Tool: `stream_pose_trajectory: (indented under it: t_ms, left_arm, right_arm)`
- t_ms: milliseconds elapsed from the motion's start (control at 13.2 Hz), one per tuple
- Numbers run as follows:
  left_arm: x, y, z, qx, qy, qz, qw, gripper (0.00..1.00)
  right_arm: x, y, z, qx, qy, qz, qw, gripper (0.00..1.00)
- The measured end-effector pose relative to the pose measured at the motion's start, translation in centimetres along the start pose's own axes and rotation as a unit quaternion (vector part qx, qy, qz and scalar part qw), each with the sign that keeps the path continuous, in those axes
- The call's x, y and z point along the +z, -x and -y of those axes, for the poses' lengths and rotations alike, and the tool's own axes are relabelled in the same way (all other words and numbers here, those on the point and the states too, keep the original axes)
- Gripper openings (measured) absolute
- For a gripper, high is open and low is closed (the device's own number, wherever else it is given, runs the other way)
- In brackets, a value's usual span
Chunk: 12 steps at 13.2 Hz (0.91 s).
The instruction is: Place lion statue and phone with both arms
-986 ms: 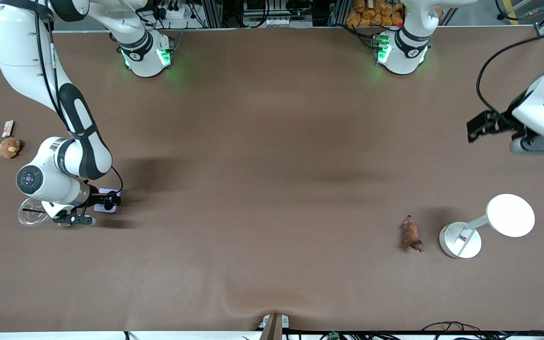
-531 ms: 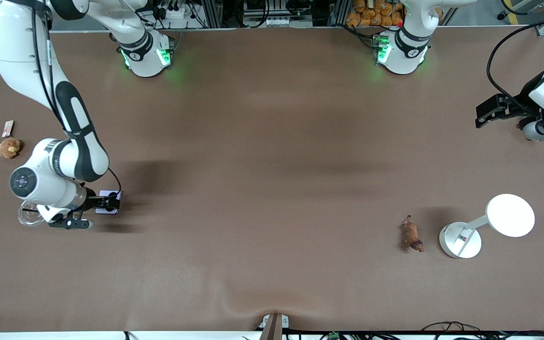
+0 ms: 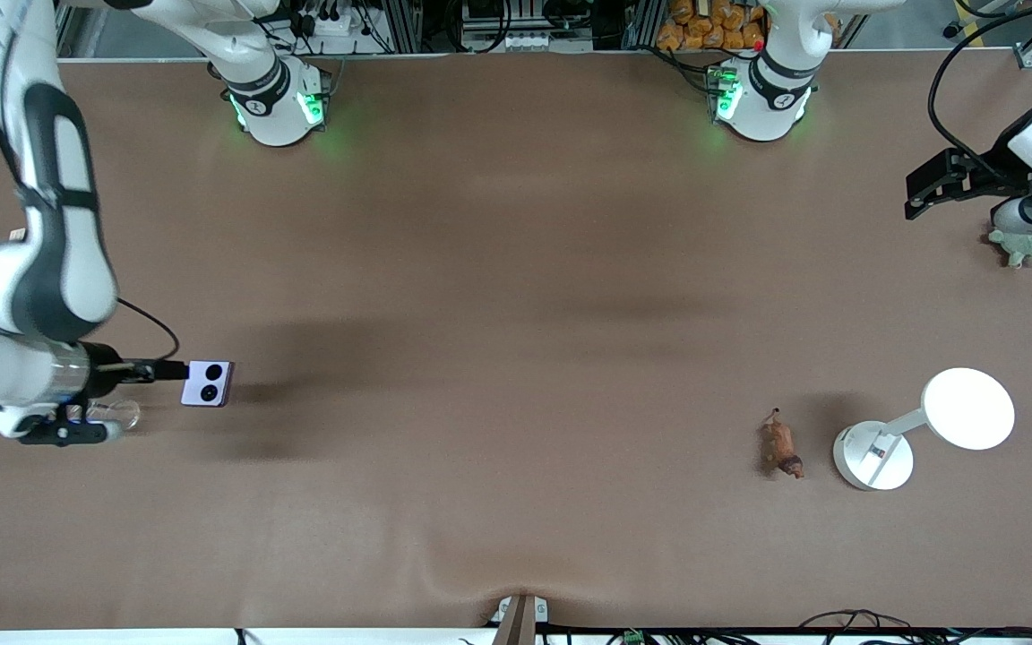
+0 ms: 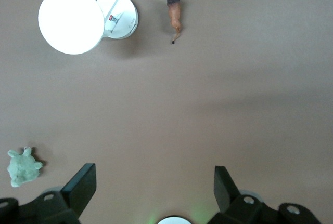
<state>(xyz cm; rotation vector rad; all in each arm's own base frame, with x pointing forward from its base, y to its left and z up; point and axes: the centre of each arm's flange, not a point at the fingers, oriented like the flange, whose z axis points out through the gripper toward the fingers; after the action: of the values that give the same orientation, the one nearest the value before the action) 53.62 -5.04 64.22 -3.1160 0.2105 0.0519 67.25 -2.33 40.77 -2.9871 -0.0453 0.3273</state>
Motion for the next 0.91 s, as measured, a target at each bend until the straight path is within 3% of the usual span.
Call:
stream_pose_trajectory:
  t_ms: [303, 531, 759, 910]
  left_arm:
    - [0.1, 0.0, 0.2, 0.011, 0.000, 0.003, 1.000, 1.00]
    - [0.2, 0.0, 0.4, 0.010, 0.000, 0.003, 1.000, 1.00]
    - [0.5, -0.2, 0.6, 0.008, 0.001, 0.007, 1.000, 1.00]
    - [1.1, -0.5, 0.6, 0.009, 0.001, 0.011, 1.000, 1.00]
  right_arm:
    - [-11.9, 4.0, 4.1, -0.039, -0.011, 0.007, 0.999, 1.00]
    - [-18.0, 7.9, 4.9, -0.047, -0.008, -0.011, 0.999, 1.00]
    - [-22.2, 12.7, 6.7, -0.054, 0.040, -0.020, 0.998, 1.00]
    - [-23.6, 15.4, 7.8, -0.059, 0.054, -0.032, 0.996, 1.00]
